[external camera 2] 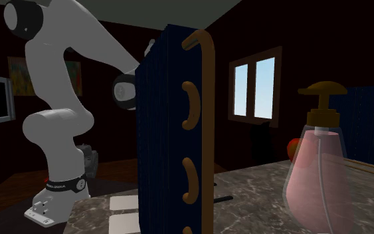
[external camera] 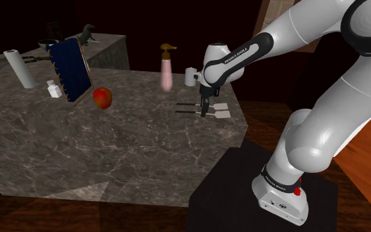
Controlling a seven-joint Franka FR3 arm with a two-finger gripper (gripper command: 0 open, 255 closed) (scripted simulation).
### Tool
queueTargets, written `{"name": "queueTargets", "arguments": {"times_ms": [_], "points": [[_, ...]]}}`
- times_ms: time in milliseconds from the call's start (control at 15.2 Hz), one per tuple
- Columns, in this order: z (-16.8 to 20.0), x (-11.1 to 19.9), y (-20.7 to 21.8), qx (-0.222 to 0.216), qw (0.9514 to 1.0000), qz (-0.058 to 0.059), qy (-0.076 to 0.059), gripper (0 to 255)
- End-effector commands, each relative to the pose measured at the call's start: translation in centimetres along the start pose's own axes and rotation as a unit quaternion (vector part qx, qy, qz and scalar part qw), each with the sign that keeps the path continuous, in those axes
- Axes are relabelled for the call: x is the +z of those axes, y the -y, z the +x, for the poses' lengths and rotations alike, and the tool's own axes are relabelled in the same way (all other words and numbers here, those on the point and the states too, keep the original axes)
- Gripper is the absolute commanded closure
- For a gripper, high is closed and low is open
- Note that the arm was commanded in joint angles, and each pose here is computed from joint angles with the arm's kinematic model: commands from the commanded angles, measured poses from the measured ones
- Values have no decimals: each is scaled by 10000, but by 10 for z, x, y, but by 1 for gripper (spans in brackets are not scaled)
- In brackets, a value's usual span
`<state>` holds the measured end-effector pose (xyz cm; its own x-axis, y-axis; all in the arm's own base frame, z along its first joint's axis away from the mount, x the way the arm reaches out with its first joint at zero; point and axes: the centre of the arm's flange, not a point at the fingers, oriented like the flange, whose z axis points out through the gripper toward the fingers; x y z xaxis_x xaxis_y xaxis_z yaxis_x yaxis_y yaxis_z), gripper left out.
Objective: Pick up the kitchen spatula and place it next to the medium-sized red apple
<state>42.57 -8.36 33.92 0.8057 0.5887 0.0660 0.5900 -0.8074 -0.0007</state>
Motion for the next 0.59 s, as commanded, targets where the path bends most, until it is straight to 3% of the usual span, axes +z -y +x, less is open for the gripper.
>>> {"name": "queueTargets", "arguments": {"times_ms": [0, 264, 330, 528], "points": [[0, 1, 0, 0, 10000, -1, -1, 0], [0, 1, 0, 0, 10000, -1, -1, 0], [0, 1, 0, 0, 10000, -1, -1, 255], [0, 1, 0, 0, 10000, -1, -1, 255]]}}
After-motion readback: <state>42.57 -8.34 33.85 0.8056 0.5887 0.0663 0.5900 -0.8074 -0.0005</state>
